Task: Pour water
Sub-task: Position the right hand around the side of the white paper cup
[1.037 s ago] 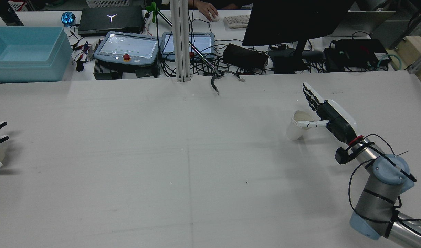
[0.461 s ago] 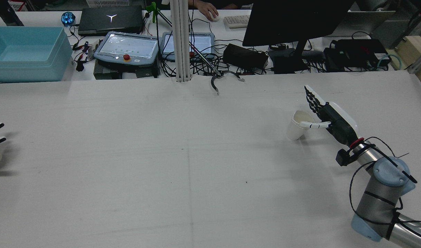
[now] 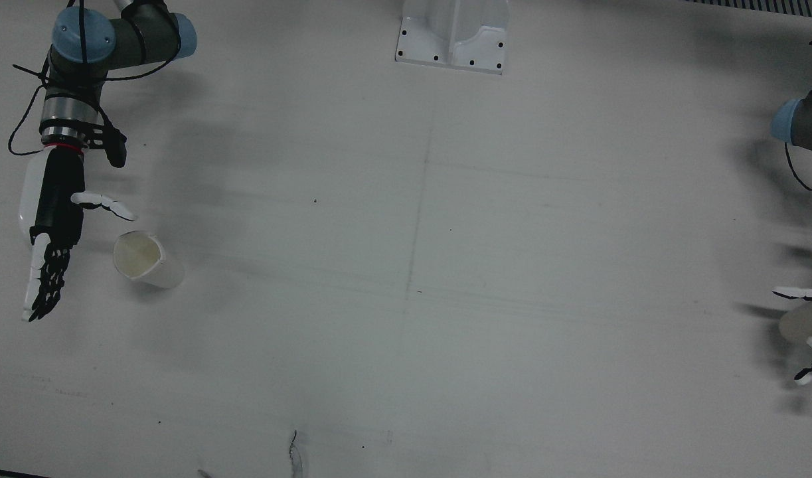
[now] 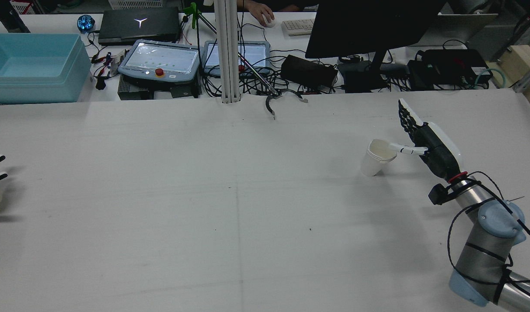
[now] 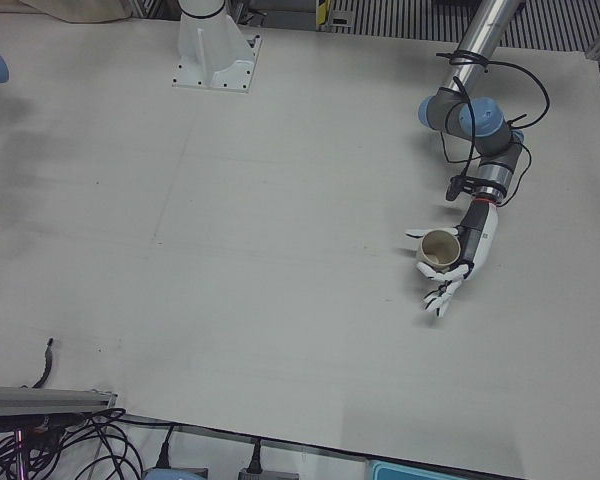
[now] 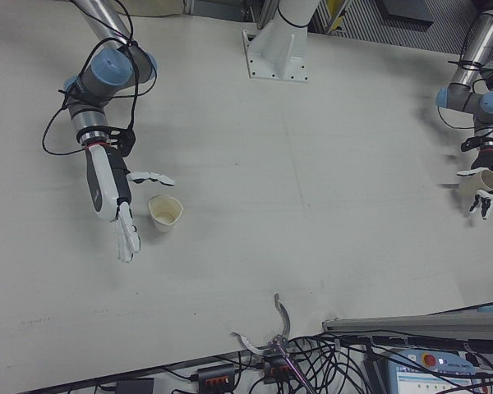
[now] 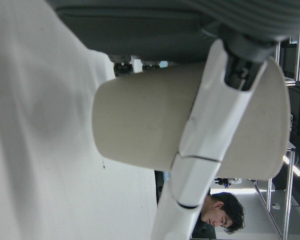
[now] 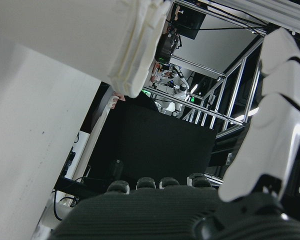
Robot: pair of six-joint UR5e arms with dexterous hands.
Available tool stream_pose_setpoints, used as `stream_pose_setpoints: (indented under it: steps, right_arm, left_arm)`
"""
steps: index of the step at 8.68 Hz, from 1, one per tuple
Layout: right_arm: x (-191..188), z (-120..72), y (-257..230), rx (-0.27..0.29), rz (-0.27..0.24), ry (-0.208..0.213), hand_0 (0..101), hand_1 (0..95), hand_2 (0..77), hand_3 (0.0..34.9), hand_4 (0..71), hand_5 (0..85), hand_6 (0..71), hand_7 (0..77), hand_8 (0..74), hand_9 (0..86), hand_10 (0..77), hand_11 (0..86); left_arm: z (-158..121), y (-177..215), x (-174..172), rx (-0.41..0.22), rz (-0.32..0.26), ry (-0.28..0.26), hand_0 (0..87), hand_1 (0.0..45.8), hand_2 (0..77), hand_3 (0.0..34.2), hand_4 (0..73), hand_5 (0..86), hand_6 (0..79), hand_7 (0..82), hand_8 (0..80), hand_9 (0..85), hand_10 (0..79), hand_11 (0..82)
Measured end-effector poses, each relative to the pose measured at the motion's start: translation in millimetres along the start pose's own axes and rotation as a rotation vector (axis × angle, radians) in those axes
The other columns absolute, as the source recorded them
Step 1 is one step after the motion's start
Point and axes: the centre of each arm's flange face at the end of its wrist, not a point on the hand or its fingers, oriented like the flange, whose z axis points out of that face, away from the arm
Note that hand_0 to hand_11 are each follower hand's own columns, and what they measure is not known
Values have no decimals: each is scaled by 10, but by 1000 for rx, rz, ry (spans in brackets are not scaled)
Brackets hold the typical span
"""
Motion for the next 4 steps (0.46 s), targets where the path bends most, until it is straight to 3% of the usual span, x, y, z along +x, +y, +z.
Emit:
stream_pose_setpoints:
  steps: [1,2,4]
  right_arm:
    - [-53,-19,-43,-8,-12,-53,455,185,164,31,0,38,0,5,5,5,0,5]
    - [-71,-28,-60,-13,-30,-84,464,180,175,36,0,38,5,5,5,5,0,5]
    - [-14,-28,-44,-15,-83,-100,464,180,185,53,0,38,0,5,5,5,0,5]
  left_arm:
    - [-10,-3,6,0,0,0,801,349,16,0,485,376,164,114,76,38,109,196]
    - [-18,-7,11,0,0,1,802,349,16,0,485,382,158,114,76,38,109,196]
    - [-33,-15,13,1,1,-1,802,349,11,0,485,382,164,114,76,38,109,196]
